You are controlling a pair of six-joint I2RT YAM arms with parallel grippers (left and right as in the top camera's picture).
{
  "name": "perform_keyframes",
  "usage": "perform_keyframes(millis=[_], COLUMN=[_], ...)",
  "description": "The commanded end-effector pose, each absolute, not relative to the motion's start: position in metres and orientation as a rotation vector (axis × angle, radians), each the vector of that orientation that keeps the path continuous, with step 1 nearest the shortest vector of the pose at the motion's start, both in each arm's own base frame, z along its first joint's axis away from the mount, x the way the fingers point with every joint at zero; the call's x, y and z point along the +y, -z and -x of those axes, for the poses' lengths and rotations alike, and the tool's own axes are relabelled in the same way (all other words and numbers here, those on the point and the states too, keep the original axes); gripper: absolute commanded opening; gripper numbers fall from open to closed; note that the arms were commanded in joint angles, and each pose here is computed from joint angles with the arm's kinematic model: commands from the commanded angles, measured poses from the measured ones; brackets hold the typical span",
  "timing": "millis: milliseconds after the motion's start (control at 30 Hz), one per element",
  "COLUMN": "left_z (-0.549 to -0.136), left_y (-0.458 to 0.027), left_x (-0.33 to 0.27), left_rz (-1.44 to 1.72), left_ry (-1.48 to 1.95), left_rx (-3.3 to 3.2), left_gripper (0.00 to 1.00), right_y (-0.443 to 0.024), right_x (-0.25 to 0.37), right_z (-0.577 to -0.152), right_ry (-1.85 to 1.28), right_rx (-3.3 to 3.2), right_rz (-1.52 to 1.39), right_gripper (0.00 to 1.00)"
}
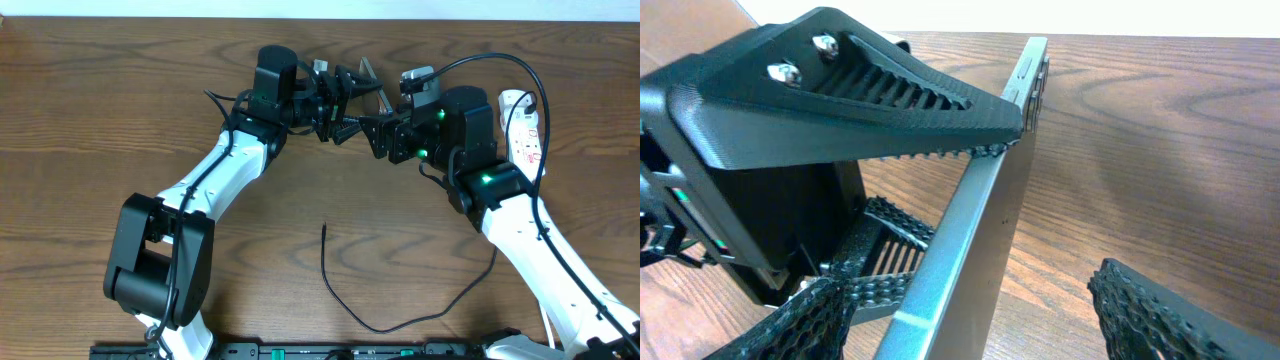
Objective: Plug charger to phone and switch on socket
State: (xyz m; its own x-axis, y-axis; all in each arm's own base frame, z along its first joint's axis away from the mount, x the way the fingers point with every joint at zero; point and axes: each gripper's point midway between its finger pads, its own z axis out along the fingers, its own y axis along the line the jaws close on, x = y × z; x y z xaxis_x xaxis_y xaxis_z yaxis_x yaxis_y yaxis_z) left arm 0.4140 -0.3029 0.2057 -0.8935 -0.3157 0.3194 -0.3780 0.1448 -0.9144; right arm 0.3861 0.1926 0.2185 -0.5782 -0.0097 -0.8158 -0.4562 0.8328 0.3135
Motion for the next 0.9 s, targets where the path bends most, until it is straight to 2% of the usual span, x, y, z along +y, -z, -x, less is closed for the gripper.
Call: perform_keyframes(millis=[0,600,867], left_z=[-0.41,-0.412,-0.412], left_y=[-0.237,-0.237,-0.236], left_x=[-0.306,-0.305,-0.305], left_rz=[-0.595,-0.609,-0.614], left_ry=[-1.979,-1.981,-1.982], left_rx=[-2.346,-2.354,-2.357], left_gripper=[0.07,0.07,0.07], right_y=[-0.216,-0.215,-0.212], right_x=[0.198,0.216,0.215], right_z=[-0.391,-0.391,-0.389], right_ry=[-0.628,-0.654,-0.653], right_rx=[2.116,2.089,2.105], right_rz=[0.36,0.401,0.401], right_gripper=[0.79,0.77,0.62])
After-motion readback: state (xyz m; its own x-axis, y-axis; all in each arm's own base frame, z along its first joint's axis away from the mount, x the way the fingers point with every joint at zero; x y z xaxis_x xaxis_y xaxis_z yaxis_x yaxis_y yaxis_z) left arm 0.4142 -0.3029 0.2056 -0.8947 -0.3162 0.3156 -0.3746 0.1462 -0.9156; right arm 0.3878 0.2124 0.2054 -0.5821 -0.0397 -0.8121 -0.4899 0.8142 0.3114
